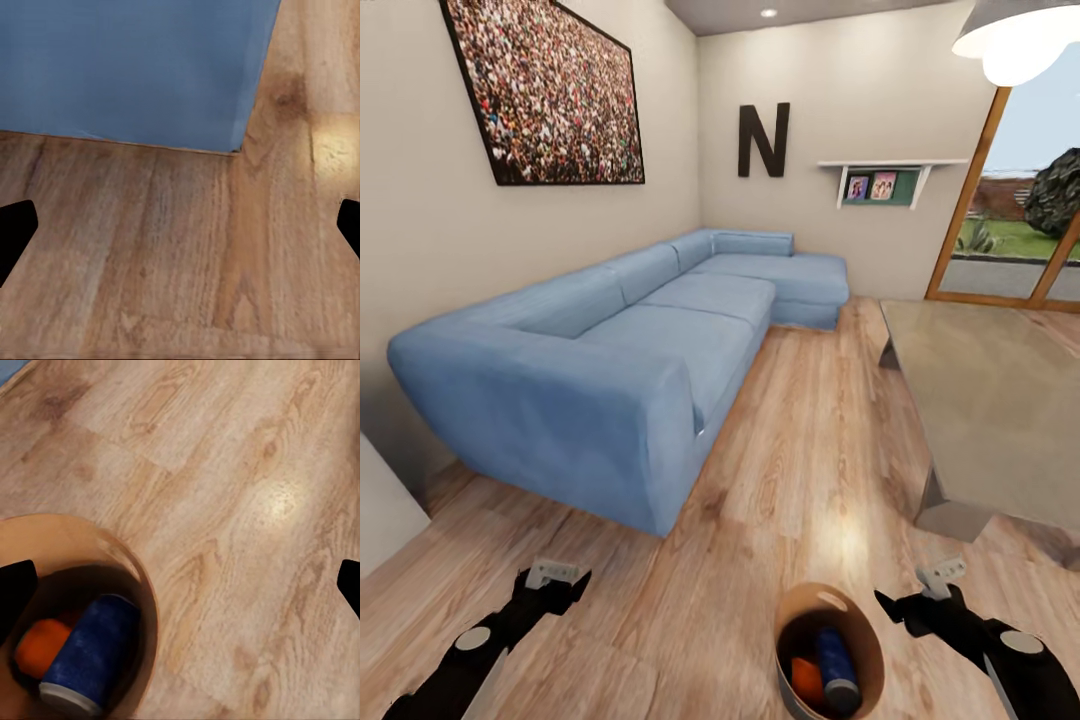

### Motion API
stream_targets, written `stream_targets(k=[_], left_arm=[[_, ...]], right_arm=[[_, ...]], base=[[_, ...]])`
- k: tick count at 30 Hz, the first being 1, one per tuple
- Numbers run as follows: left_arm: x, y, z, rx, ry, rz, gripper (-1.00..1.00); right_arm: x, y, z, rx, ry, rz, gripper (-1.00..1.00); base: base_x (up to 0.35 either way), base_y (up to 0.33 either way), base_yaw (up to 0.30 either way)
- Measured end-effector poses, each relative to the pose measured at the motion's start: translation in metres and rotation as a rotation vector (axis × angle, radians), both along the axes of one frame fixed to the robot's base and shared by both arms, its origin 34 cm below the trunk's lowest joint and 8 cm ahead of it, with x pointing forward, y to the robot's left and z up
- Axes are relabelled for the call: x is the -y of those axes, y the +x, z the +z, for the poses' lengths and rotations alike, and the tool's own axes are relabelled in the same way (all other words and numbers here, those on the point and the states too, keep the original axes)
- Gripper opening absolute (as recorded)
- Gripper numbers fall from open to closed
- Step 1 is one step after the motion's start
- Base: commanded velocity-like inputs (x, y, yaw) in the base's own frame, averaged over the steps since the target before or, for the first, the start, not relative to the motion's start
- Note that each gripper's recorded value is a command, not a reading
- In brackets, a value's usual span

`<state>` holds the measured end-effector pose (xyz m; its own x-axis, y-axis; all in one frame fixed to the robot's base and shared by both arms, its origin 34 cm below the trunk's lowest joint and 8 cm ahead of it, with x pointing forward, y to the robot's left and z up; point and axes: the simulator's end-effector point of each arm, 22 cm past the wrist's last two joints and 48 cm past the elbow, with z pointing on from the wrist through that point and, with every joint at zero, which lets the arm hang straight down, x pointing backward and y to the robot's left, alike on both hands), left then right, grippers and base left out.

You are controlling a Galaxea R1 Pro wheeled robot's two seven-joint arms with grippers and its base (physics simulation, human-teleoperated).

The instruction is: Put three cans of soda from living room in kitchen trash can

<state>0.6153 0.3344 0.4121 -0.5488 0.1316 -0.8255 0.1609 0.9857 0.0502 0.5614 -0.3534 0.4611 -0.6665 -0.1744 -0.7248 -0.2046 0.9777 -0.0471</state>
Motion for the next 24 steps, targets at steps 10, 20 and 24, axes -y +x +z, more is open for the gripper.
stream_targets(k=[10, 20, 24], left_arm=[[-0.006, -0.1, -0.047, -0.037, 0.008, -0.009, 1.0], [-0.024, -0.172, -0.065, -0.044, 0.041, 0.034, 1.0], [-0.026, -0.191, -0.061, -0.042, 0.045, 0.037, 1.0]], right_arm=[[0.001, -0.049, -0.028, 0.007, 0.024, -0.013, 1.0], [-0.001, -0.091, -0.052, -0.068, 0.059, -0.047, 1.0], [-0.002, -0.099, -0.054, -0.082, 0.065, -0.049, 1.0]], base=[[0.0, 0.0, 0.0], [0.0, 0.0, 0.0], [0.0, 0.0, 0.0]])
